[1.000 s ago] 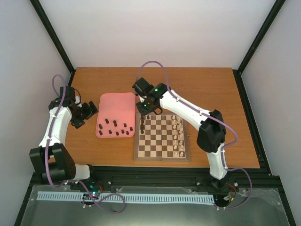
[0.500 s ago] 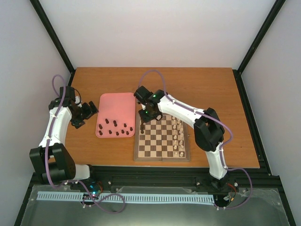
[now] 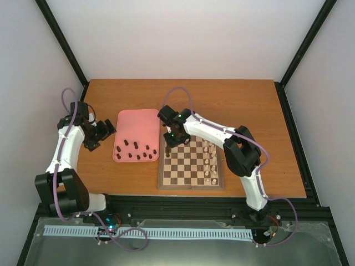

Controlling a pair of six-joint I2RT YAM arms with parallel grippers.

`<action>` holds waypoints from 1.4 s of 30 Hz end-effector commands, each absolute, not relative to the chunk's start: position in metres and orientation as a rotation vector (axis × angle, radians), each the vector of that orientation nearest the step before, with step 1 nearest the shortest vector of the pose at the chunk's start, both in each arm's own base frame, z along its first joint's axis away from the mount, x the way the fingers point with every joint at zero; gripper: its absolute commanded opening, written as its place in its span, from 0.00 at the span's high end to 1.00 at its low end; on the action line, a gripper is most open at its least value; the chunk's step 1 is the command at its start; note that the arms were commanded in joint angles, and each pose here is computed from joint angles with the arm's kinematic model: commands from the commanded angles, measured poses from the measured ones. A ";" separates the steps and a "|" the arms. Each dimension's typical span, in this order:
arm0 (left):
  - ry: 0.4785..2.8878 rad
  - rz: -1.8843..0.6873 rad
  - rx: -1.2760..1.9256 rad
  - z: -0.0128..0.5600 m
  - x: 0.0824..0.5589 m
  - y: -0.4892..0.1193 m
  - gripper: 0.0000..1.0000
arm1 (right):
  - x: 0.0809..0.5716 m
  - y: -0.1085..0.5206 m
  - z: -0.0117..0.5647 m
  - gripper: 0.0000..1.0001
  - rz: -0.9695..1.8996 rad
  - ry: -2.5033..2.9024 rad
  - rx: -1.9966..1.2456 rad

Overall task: Set up the chess pieces on the board
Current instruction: Place the chess piece on the chessboard.

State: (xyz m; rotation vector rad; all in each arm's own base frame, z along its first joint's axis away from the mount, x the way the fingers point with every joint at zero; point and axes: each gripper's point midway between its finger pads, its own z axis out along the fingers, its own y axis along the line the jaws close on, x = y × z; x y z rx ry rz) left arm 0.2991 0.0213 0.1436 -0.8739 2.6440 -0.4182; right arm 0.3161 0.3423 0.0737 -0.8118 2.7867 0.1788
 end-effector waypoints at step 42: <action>2.625 -0.402 -0.840 0.151 0.307 0.024 0.00 | 0.332 0.344 0.053 0.91 0.108 2.788 -0.817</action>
